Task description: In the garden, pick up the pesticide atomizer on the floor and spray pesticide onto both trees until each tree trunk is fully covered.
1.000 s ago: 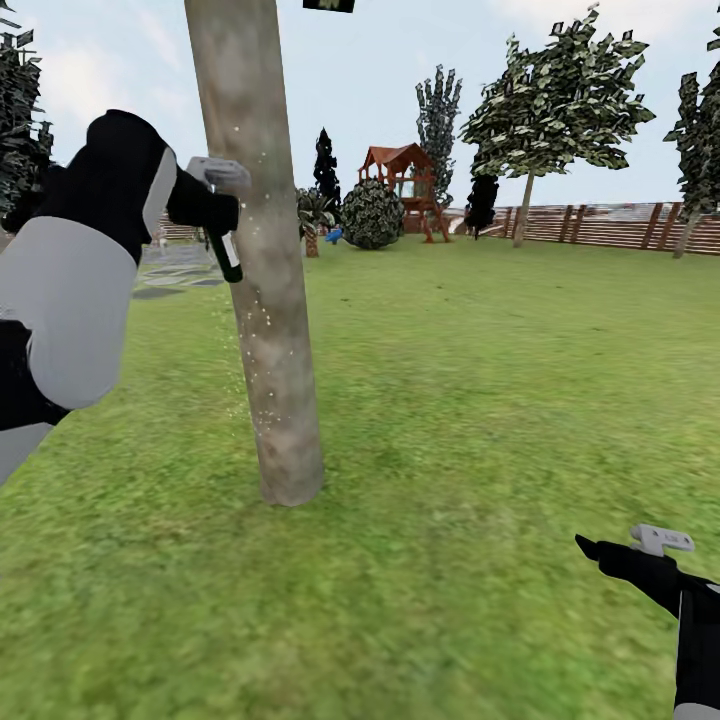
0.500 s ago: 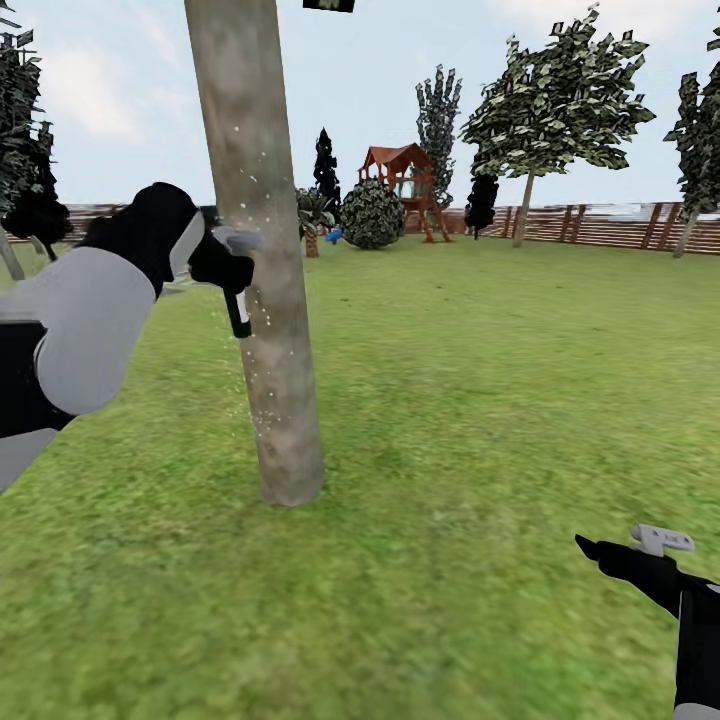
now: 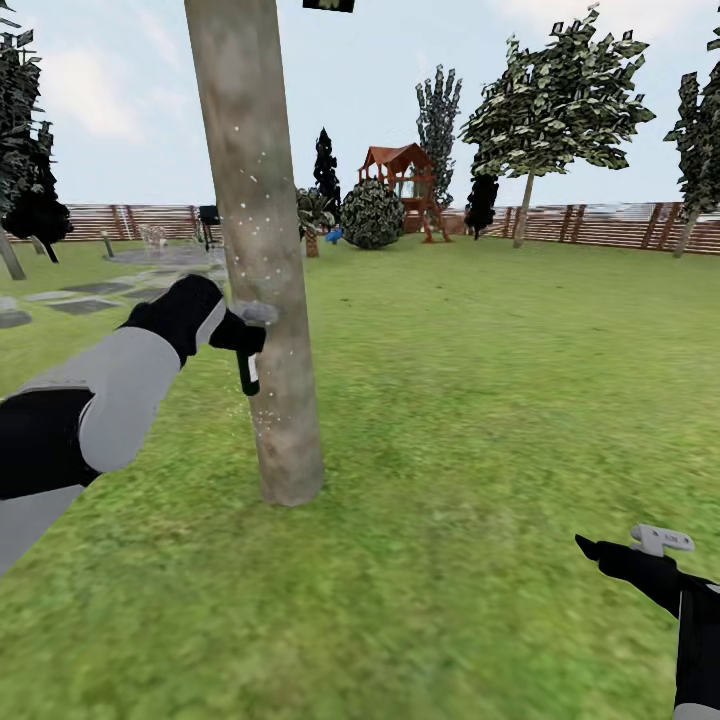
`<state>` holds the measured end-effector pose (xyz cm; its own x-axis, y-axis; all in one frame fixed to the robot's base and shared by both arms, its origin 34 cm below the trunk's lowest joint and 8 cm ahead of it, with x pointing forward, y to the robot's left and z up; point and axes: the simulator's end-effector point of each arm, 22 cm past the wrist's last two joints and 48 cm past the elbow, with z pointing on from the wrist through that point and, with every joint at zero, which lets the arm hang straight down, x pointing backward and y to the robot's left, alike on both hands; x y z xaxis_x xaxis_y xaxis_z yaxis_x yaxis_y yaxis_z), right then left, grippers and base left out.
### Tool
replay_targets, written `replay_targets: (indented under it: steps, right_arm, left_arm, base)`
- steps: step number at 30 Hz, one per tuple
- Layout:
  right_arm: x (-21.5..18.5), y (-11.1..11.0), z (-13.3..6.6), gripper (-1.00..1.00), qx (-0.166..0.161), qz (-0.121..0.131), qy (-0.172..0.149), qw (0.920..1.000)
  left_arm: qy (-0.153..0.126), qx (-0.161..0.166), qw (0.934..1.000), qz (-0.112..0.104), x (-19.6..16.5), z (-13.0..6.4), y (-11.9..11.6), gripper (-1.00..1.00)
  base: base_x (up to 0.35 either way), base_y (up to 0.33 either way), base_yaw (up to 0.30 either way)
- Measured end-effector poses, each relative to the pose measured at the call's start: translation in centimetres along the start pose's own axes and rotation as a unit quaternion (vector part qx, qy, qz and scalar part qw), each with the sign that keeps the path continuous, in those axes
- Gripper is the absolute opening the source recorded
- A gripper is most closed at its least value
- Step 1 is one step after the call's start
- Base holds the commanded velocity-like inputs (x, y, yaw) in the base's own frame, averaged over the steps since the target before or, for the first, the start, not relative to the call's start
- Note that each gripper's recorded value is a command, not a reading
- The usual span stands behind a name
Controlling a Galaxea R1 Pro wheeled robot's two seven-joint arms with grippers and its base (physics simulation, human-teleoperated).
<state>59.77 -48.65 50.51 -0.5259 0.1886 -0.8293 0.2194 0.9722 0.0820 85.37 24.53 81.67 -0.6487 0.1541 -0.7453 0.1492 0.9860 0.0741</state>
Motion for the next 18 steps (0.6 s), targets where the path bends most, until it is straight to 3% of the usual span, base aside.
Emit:
replay_targets:
  steps: [6, 9, 18]
  right_arm:
    - [0.0, 0.0, 0.0, 1.00, 0.000, 0.000, 0.000, 1.0000]
    - [0.0, 0.0, 0.0, 1.00, 0.000, 0.000, 0.000, 1.0000]
    - [-0.1, 0.0, 0.0, 1.00, 0.000, 0.000, -0.001, 1.0000]
  left_arm:
    - [0.020, 0.006, 0.9998, 0.003, 4.4, 3.2, -0.6, -1.00]
    - [0.014, 0.010, 0.9998, 0.008, 5.7, 4.5, -1.0, -1.00]
    - [0.028, 0.018, 0.9993, 0.013, 10.3, 7.4, -1.8, -1.00]
  base:
    - [0.000, 0.000, 0.000]
    - [0.000, 0.000, 0.000]
    - [0.000, 0.000, 0.000]
